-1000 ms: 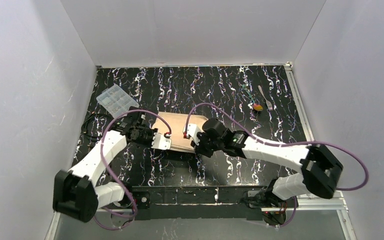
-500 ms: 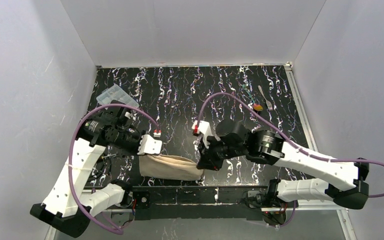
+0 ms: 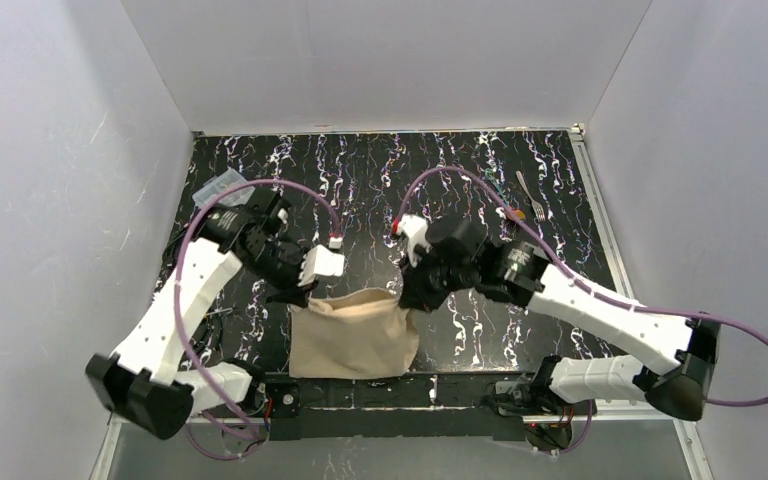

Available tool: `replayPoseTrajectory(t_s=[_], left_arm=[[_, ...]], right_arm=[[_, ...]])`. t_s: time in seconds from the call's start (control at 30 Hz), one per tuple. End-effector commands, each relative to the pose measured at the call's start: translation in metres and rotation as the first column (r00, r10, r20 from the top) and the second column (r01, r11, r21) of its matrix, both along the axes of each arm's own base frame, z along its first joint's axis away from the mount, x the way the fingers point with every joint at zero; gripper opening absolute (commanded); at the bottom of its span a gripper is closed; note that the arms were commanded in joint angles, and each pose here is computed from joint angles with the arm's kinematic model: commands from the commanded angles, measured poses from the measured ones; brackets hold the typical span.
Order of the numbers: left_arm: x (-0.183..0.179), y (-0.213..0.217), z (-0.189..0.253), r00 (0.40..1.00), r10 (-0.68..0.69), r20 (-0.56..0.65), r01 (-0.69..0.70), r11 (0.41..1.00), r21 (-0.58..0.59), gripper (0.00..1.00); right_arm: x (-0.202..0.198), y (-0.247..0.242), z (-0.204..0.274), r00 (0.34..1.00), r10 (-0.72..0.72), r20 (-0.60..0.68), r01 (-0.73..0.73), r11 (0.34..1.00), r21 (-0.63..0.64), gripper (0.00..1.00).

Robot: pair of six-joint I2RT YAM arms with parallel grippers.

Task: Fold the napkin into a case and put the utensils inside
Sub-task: Turn over the upper triangle folded napkin at the center of the board.

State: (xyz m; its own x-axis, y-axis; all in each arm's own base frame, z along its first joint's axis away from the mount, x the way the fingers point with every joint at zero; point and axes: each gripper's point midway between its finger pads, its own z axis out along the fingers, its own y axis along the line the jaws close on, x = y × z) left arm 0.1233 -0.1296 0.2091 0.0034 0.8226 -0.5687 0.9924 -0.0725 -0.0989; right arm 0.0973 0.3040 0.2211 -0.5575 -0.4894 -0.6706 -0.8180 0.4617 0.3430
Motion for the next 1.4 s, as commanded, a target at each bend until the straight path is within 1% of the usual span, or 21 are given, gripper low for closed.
replayPoseTrajectory(t_s=[0.0,0.07,0.3,0.47,0.57,0.63,0.77,0.83,0.9,1.0,1.07,1.2,1.3,1.37], left_arm=[[0.043,-0.012,-0.027,0.997,0.071,-0.012,-0.070,0.997,0.045,0.00],[0.065,-0.016,-0.040,0.995,0.096,0.002,-0.095,0.993,0.071,0.00],[0.146,-0.024,-0.082,0.985,0.168,0.042,-0.173,0.973,0.155,0.00],[0.204,-0.029,-0.098,0.966,0.249,0.068,-0.258,0.947,0.191,0.00],[0.226,-0.030,-0.112,0.953,0.296,0.064,-0.303,0.927,0.220,0.00],[0.236,-0.032,-0.123,0.943,0.330,0.040,-0.330,0.914,0.236,0.00],[0.251,-0.031,-0.132,0.916,0.402,0.017,-0.393,0.884,0.255,0.00],[0.251,-0.034,-0.127,0.911,0.412,-0.005,-0.398,0.882,0.251,0.00],[0.243,-0.037,-0.111,0.908,0.418,-0.036,-0.398,0.886,0.239,0.00],[0.227,-0.043,-0.069,0.906,0.419,-0.060,-0.403,0.897,0.179,0.00],[0.213,-0.043,-0.041,0.907,0.416,-0.062,-0.404,0.903,0.144,0.00],[0.165,-0.039,0.005,0.913,0.391,-0.117,-0.378,0.918,0.119,0.00],[0.120,-0.033,0.038,0.925,0.355,-0.137,-0.347,0.934,0.081,0.00],[0.089,-0.026,0.053,0.928,0.335,-0.163,-0.325,0.942,0.082,0.00]], right_arm=[[0.070,-0.008,-0.005,0.991,-0.129,0.026,0.127,0.990,0.057,0.01],[0.090,-0.010,-0.014,0.989,-0.144,0.019,0.142,0.988,0.053,0.01],[0.134,-0.002,-0.063,0.992,-0.118,-0.044,0.118,0.993,-0.002,0.01],[0.164,-0.005,-0.085,0.990,-0.128,-0.064,0.127,0.992,-0.014,0.01],[0.187,-0.011,-0.094,0.985,-0.155,-0.071,0.154,0.988,-0.015,0.01],[0.202,-0.014,-0.098,0.982,-0.170,-0.087,0.171,0.985,0.001,0.01],[0.223,-0.011,-0.109,0.979,-0.179,-0.101,0.181,0.984,0.009,0.01],[0.229,-0.005,-0.103,0.980,-0.172,-0.104,0.175,0.984,0.028,0.01],[0.230,0.001,-0.084,0.982,-0.165,-0.093,0.172,0.983,0.071,0.01],[0.226,0.004,-0.044,0.987,-0.156,-0.047,0.162,0.975,0.153,0.01],[0.215,0.004,-0.021,0.990,-0.133,-0.036,0.137,0.973,0.188,0.01],[0.169,0.006,0.008,0.998,-0.053,-0.038,0.060,0.974,0.218,0.01],[0.121,0.003,0.029,0.999,0.004,-0.036,0.004,0.973,0.232,0.01],[0.092,-0.005,0.041,0.999,0.019,-0.047,-0.006,0.968,0.251,0.01]])
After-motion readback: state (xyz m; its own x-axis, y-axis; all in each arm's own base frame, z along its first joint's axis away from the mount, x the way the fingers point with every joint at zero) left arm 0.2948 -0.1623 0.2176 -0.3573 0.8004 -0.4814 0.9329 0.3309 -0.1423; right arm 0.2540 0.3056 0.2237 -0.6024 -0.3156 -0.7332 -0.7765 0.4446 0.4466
